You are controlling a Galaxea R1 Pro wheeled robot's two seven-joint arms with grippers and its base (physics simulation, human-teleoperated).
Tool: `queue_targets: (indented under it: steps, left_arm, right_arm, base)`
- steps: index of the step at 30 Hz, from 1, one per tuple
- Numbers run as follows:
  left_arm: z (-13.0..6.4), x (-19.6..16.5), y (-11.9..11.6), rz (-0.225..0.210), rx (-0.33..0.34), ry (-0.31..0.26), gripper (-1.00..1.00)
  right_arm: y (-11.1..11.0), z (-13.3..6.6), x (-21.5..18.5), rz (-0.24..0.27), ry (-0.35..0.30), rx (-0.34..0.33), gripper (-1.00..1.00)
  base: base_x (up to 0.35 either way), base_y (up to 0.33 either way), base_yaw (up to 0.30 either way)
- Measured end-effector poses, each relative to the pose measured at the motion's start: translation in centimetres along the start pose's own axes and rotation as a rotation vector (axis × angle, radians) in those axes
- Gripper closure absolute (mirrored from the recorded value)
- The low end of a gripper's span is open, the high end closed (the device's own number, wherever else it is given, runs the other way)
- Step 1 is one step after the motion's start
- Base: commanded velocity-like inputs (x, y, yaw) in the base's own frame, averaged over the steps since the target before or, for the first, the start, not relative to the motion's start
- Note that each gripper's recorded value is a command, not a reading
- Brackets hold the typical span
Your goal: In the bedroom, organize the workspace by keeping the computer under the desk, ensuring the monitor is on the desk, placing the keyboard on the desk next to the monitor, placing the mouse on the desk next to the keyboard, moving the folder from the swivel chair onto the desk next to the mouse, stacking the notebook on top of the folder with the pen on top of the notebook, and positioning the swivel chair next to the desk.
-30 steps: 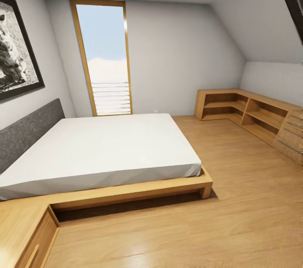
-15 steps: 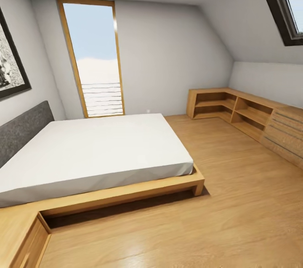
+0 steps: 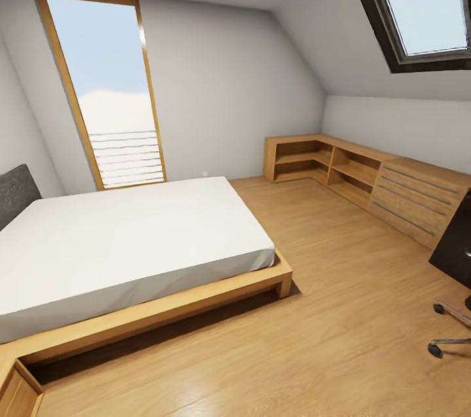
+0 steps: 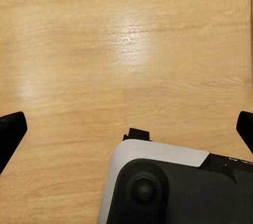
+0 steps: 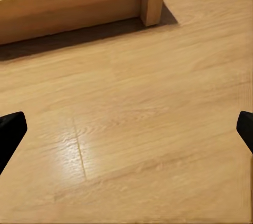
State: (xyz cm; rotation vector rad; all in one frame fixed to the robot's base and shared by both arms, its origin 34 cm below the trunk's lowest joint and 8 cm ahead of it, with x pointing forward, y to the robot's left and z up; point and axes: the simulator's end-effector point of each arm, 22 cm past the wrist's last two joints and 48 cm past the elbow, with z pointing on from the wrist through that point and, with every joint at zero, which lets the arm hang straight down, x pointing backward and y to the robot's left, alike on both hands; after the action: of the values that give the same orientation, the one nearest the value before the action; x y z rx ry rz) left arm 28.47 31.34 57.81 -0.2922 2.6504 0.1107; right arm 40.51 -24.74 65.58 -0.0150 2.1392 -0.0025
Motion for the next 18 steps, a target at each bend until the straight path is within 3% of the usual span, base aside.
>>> queue_targets:
  steps: [7, 11, 18]
  left_arm:
    - [-0.2, 0.9, 0.2, 0.004, -0.004, 0.005, -1.0]
    - [-0.4, -0.1, 0.3, 0.001, -0.007, -0.05, -1.0]
    - [-0.7, -0.4, 0.6, 0.001, -0.014, -0.096, -1.0]
  right_arm:
    - [0.3, 0.0, 0.4, -0.01, 0.014, -0.011, -1.0]
    - [0.2, -0.1, 0.4, -0.012, 0.016, -0.011, -1.0]
    - [0.2, -0.1, 0.4, -0.012, 0.017, -0.01, -1.0]
  base:
    - [0.0, 0.0, -0.294]
    - [0.0, 0.0, -0.294]
    - [0.0, 0.0, -0.294]
